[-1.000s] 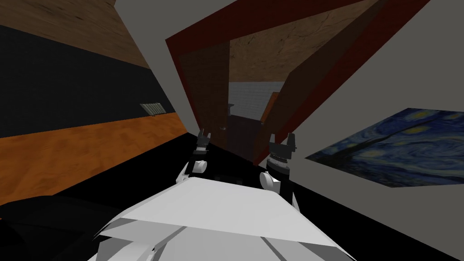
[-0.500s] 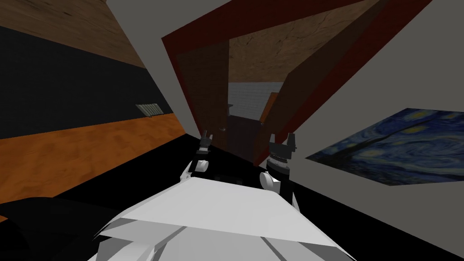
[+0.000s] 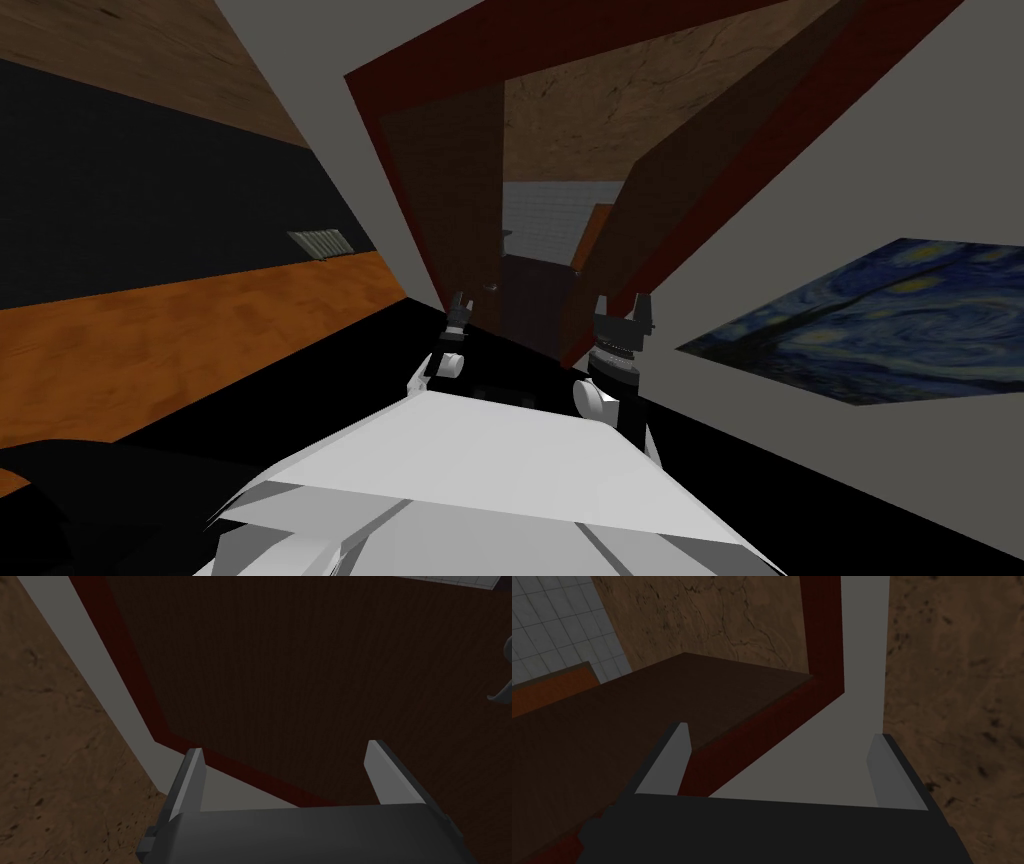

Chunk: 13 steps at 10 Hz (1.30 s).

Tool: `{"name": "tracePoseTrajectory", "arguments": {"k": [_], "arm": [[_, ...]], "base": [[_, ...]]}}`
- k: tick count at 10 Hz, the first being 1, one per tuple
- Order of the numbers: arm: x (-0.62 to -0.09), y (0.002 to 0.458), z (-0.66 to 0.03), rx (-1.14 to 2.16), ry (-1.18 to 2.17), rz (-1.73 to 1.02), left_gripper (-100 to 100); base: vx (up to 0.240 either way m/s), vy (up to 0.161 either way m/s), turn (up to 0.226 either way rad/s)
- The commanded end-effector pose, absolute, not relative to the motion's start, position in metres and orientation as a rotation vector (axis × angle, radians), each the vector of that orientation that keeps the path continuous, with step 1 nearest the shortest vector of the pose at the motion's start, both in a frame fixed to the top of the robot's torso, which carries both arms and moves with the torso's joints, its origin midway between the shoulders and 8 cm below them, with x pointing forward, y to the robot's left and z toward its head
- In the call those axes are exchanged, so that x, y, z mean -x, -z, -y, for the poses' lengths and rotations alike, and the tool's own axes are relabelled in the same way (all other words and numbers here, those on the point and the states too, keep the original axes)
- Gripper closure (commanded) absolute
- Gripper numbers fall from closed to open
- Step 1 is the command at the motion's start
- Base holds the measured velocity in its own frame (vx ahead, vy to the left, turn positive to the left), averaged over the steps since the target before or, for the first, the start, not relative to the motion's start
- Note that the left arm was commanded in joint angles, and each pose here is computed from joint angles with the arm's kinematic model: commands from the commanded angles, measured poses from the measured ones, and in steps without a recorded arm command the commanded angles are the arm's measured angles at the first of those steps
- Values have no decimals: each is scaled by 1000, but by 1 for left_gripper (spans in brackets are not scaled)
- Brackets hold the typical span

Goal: Push the door open

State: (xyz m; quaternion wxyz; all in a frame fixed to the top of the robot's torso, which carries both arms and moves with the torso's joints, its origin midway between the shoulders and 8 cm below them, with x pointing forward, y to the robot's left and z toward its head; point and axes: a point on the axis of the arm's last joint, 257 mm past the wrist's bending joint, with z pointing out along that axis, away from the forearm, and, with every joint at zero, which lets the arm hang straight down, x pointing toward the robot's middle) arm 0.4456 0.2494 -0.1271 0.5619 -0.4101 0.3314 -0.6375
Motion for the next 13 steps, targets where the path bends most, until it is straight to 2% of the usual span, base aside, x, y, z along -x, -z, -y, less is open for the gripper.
{"name": "tracePoseTrajectory", "arguments": {"k": [1,13], "arm": [[-449,140,-248,983,1492,-801,-100],[-474,216,-234,1050,1456,-921,-100]], "base": [[54,58,-41],[45,44,-39]]}}
